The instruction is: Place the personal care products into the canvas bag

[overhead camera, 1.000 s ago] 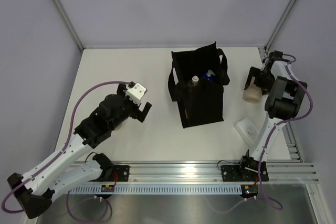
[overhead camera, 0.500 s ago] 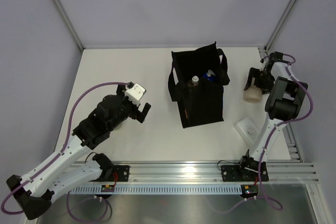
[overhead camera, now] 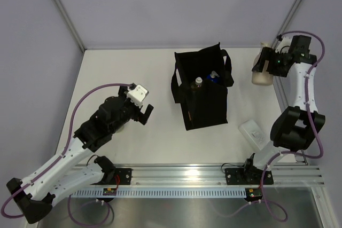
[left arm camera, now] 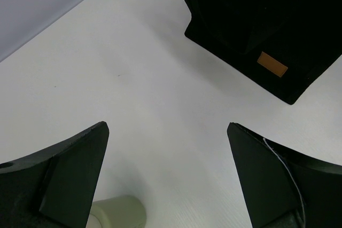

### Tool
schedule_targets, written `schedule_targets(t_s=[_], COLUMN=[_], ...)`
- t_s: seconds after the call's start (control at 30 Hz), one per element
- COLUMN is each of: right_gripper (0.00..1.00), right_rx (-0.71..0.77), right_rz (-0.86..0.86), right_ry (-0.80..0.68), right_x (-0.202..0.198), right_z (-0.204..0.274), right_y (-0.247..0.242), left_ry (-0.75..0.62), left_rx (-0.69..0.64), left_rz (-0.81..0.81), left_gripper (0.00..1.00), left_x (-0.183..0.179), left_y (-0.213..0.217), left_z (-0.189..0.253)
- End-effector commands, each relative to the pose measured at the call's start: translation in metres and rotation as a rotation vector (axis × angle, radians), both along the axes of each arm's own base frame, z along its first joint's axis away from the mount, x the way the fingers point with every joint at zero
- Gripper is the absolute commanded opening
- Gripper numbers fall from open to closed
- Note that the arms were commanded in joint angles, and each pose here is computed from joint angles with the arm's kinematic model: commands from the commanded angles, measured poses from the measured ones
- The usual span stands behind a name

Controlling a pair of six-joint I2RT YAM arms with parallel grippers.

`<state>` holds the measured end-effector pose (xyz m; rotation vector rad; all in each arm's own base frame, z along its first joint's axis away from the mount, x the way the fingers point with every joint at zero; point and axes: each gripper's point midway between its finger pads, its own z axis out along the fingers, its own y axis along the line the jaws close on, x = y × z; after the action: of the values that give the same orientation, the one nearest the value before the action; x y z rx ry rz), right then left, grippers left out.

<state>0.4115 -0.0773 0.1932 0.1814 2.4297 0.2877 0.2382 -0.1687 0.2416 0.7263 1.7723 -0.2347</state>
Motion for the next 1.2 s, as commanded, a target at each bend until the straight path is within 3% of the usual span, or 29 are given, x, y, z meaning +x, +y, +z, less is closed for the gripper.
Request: schedule_targets(t_s=[0.0,0.2,0.37,0.53,0.63,0.83,1.17], right_gripper=[0.0,0.0,0.0,0.0,0.0,0.0,0.0], right_rx=[-0.025,-0.097,-0.036,-0.022,-0.027,-0.095,-0.259], right_rz=[0.176,0.5,0.651,0.79,0.798,0.805,0.915], right_ry=[-0.343,-0.604,-0.724,-0.64,-0.591,-0.496,-0.353], right_x=[0.002,-0.006,-0.007,-0.002,0.002,0.01,-0.038], right_z=[0.134,0.223,0.263,0.224,0.194,0.144,0.105], right_y=[0.042,0.145,0.21,0.274,0.289,0.288,0.259], left_ry=[-0.052,-0.056,-0.051,-0.06,-0.061,-0.059,-0.07], left_rx=[-0.034,-0.033,-0.032,-0.009,0.005,0.014,-0.001], left_rz=[0.031,0.046,0.072,0.097,0.107,0.097,0.074], left_gripper=[0.99,0.99,0.99,0.99,0.99,0.99,0.99], left_x=[0.005,0.008,0.011,0.014,0.014,0.014,0.01], left_y=[0.004,0.004,0.006,0.012,0.015,0.014,0.012], left_z=[0.018,0.015,0.014,0.011,0.008,0.006,0.01])
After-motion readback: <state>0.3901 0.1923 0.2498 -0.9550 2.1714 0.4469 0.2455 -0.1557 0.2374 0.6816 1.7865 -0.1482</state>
